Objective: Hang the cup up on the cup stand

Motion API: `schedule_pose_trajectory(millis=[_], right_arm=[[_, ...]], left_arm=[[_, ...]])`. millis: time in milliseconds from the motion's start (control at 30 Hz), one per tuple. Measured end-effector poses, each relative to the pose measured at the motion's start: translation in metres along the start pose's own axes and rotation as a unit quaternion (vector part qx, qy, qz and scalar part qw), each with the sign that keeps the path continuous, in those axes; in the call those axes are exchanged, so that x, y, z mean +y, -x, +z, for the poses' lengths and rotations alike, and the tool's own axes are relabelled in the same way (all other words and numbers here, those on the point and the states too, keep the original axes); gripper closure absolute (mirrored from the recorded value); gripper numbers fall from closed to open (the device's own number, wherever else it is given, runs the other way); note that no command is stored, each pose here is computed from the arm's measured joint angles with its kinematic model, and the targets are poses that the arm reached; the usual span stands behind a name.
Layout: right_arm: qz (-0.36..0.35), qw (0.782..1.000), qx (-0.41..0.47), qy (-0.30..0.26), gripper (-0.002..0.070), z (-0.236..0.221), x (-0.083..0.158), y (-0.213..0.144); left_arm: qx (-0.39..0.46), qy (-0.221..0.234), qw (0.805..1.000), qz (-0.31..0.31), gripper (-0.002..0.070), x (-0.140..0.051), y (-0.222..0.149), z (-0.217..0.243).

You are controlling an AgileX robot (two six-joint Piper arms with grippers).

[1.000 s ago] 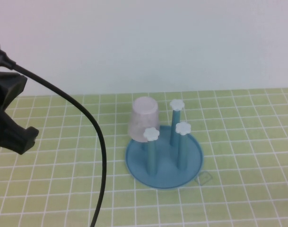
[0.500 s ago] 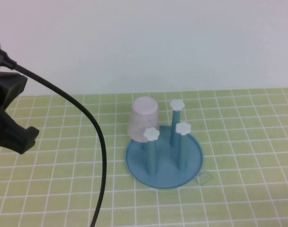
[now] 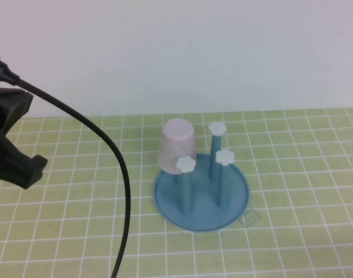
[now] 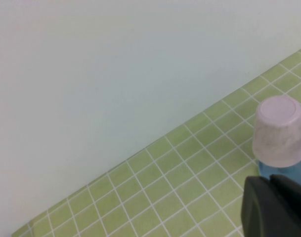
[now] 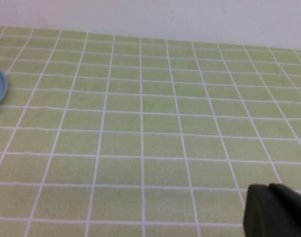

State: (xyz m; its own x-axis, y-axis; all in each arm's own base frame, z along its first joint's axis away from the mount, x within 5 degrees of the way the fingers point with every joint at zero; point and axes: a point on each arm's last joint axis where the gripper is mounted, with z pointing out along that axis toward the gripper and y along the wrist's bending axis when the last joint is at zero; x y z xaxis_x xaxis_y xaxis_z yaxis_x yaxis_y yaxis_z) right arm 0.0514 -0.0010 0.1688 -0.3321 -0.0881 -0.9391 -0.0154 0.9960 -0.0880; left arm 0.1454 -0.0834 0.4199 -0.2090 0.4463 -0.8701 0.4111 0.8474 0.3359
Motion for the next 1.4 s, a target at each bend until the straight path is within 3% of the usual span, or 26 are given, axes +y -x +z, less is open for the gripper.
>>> schedule_pose_trajectory(millis=[767, 1033, 1200, 1400], right_arm=[[0.001, 1.000, 0.002, 0.000, 0.0678, 0.000, 0.000, 0.000], [0.001, 1.000, 0.002, 0.000, 0.0678, 0.000, 0.000, 0.000], [0.001, 1.000, 0.002, 0.000, 0.0678, 0.000, 0.000, 0.000], [0.001, 1.000, 0.003, 0.001, 0.0678, 0.000, 0.000, 0.000]], left_arm=[[-0.011, 0.003, 1.000, 0.007, 0.0675, 0.004, -0.001, -0.010], [-0.161, -0.030, 0.986, -0.022, 0.0675, 0.010, 0.016, -0.048], [-0.230, -0.023, 0.973, 0.022, 0.0675, 0.012, 0.025, -0.059], [-0.246, 0.017, 0.967, -0.071, 0.0675, 0.028, 0.017, -0.061]])
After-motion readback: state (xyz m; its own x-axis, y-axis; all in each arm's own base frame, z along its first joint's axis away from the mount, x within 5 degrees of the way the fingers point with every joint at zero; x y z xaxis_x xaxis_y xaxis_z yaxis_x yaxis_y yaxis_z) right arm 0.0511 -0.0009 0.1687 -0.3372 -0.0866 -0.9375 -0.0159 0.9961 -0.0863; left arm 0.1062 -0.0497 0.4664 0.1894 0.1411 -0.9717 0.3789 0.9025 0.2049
